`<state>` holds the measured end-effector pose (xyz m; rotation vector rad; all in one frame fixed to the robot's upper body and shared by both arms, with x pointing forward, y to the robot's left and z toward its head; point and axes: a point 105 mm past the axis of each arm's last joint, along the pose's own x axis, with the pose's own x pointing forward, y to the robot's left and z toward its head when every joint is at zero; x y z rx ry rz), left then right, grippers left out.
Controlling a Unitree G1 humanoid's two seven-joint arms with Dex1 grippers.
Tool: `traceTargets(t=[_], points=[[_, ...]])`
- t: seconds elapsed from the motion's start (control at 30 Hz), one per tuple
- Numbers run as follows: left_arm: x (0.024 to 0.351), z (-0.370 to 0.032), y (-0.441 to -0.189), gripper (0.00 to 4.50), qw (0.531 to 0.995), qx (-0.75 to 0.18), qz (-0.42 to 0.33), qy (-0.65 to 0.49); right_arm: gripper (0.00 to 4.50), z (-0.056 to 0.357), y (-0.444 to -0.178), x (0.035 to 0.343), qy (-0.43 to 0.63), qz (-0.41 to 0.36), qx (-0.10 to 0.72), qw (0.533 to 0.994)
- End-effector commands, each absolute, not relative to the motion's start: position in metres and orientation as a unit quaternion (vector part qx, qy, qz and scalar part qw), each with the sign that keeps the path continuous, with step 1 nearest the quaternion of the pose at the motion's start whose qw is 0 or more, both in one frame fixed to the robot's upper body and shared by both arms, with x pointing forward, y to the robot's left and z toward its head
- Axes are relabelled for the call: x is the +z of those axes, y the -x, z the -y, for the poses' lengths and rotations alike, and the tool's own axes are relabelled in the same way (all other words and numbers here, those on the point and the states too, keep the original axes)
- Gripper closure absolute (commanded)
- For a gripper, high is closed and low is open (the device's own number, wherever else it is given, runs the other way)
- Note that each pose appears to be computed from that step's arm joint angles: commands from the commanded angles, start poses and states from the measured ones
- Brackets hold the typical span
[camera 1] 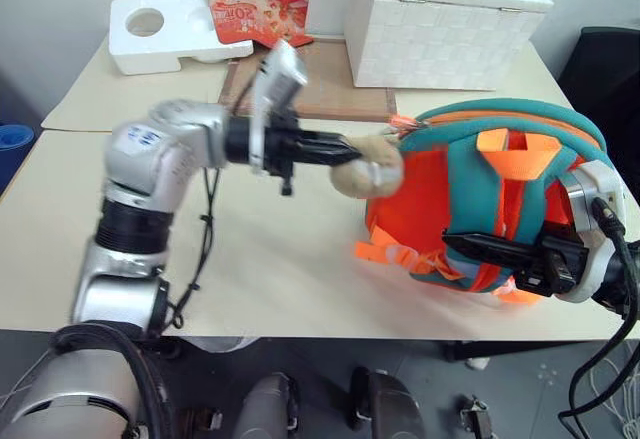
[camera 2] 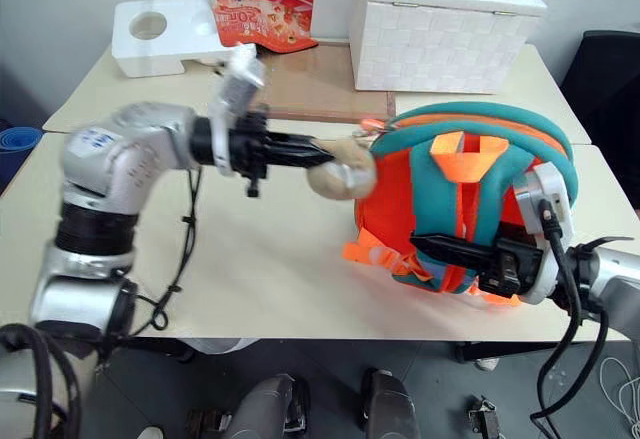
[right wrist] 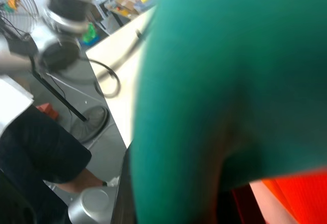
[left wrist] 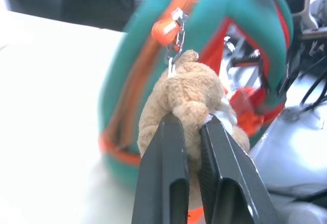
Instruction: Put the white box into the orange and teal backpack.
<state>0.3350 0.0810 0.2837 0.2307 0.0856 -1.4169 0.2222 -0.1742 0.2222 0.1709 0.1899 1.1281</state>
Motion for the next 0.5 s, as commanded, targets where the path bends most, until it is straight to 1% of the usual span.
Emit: traceTargets(t=[0.03,0.1,0.13,0.17,0.23,0.27,0.37,0.5], points=[[0.258,-0.112,-0.355,4.48,0.752,-0.613,-0.068,-0.234,4.50,0.189,-0.223,0.242,-0.072,-0.038,0.522,0.849],[0.228,-0.128,-0.368,4.48,0.737,-0.586,-0.102,-0.319,4.50,0.192,-0.225,0.242,-0.072,-0.035,0.519,0.851],[0.211,-0.129,-0.376,4.48,0.737,-0.574,-0.111,-0.339,4.50,0.192,-0.225,0.240,-0.069,-0.037,0.519,0.852],[0.194,-0.121,-0.380,4.48,0.737,-0.573,-0.113,-0.340,4.50,0.191,-0.226,0.238,-0.064,-0.036,0.516,0.853],[0.175,-0.106,-0.382,4.48,0.733,-0.581,-0.108,-0.338,4.50,0.190,-0.228,0.237,-0.060,-0.034,0.513,0.855],[0.170,-0.100,-0.380,4.48,0.727,-0.589,-0.102,-0.337,4.50,0.190,-0.229,0.238,-0.060,-0.032,0.512,0.856],[0.159,-0.067,-0.364,4.48,0.712,-0.628,-0.077,-0.304,4.50,0.188,-0.234,0.241,-0.060,-0.022,0.509,0.859],[0.160,-0.055,-0.357,4.48,0.720,-0.632,-0.059,-0.279,4.50,0.187,-0.238,0.242,-0.057,-0.020,0.508,0.859]])
